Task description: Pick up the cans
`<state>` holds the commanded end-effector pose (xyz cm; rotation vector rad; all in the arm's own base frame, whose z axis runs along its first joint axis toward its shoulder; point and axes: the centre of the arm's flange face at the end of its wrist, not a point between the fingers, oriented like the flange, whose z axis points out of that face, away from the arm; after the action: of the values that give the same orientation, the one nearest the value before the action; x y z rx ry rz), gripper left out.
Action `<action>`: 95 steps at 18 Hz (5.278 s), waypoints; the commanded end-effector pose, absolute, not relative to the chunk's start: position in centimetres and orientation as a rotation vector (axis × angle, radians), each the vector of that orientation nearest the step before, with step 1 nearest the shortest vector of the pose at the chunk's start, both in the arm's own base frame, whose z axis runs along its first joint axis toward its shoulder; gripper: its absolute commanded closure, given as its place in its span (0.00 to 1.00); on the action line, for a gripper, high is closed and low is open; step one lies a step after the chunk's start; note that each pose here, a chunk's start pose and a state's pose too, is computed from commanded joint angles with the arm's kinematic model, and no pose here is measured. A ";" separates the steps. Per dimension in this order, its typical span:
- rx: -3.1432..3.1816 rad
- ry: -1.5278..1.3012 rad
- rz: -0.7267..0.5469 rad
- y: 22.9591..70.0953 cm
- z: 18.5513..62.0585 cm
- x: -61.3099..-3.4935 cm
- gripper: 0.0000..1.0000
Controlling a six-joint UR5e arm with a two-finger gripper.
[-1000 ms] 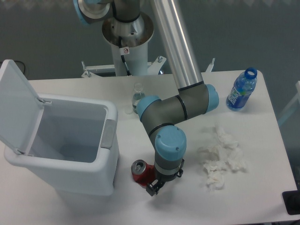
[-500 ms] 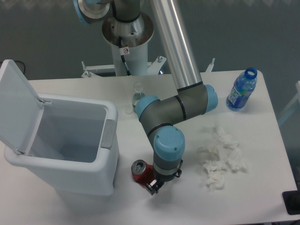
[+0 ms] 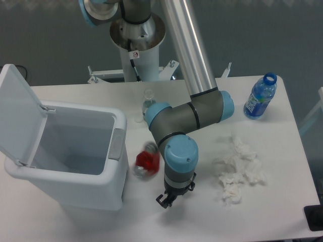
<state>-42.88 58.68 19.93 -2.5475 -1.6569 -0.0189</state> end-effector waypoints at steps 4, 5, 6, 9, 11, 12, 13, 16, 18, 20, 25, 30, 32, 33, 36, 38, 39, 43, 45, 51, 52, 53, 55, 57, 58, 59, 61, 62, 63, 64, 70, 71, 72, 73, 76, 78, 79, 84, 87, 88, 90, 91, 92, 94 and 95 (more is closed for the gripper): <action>-2.586 -1.577 -0.008 58.5 21.2 -42.7 0.40; -2.603 -1.549 -0.006 58.2 21.6 -42.4 0.40; -2.628 -1.510 -0.004 57.8 21.7 -42.3 0.40; -2.728 -1.351 0.004 57.2 21.6 -41.9 0.37; -2.805 -1.207 0.032 56.6 22.0 -41.4 0.30; -2.837 -1.137 0.038 56.5 22.0 -41.2 0.26; -2.861 -1.091 0.042 56.3 22.1 -41.0 0.26; -2.941 -0.885 0.044 55.4 22.5 -40.2 0.09; -2.959 -0.801 0.054 54.8 23.5 -40.1 0.09; -2.988 -0.714 0.055 54.3 23.5 -39.6 0.07; -3.078 -0.476 0.040 52.6 22.9 -38.9 0.06; -3.135 -0.314 -0.006 51.1 23.4 -38.6 0.06; -3.143 -0.273 -0.017 50.4 24.2 -38.9 0.04; -3.148 -0.249 -0.023 49.9 24.9 -39.1 0.01; -3.171 -0.166 -0.062 49.4 24.7 -37.9 0.00; -3.169 -0.153 -0.060 49.2 25.3 -37.3 0.00; -3.175 -0.144 -0.071 49.3 25.1 -36.9 0.00; -3.200 -0.079 -0.109 49.9 23.6 -34.5 0.00; -3.207 -0.050 -0.120 50.3 23.2 -33.7 0.00; -3.229 0.019 -0.173 50.5 22.3 -32.9 0.01; -3.231 0.021 -0.177 50.7 22.0 -32.9 0.01; -3.234 0.021 -0.182 50.7 21.7 -32.9 0.01; -3.221 0.020 -0.190 50.9 21.8 -32.9 0.01; -3.217 0.019 -0.198 51.0 21.6 -32.9 0.01; -3.218 0.019 -0.200 51.0 21.3 -32.9 0.01; -3.218 0.019 -0.204 51.0 21.2 -32.9 0.01; -3.216 0.019 -0.200 51.1 21.3 -33.0 0.01; -3.214 0.017 -0.197 51.1 21.5 -33.2 0.01; -3.214 0.017 -0.197 51.1 21.5 -33.2 0.01; -3.215 0.017 -0.198 51.1 21.4 -33.2 0.01; -3.219 0.007 -0.204 51.2 21.1 -33.3 0.02; -3.219 0.002 -0.203 51.2 21.1 -33.3 0.02; -3.218 0.001 -0.207 51.2 21.0 -33.3 0.02; -3.221 0.002 -0.207 51.2 20.9 -33.3 0.03; -3.223 -0.003 -0.211 51.2 20.7 -33.3 0.07; -3.223 -0.006 -0.211 51.2 20.7 -33.4 0.07; -3.223 -0.006 -0.211 51.2 20.7 -33.4 0.09; -3.220 -0.013 -0.205 51.2 20.8 -33.4 0.13; -3.220 -0.018 -0.205 51.2 20.8 -33.4 0.15; -3.220 -0.033 -0.202 51.3 20.8 -33.5 0.18; -3.220 -0.040 -0.202 51.3 20.9 -33.5 0.21; -3.218 -0.040 -0.198 51.4 21.0 -33.6 0.22; -3.219 -0.040 -0.200 51.4 20.9 -33.5 0.23; -3.219 -0.043 -0.200 51.4 20.9 -33.5 0.28; -3.218 -0.048 -0.198 51.5 21.0 -33.5 0.29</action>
<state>-33.52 51.46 20.98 -3.2185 -0.0476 -0.1978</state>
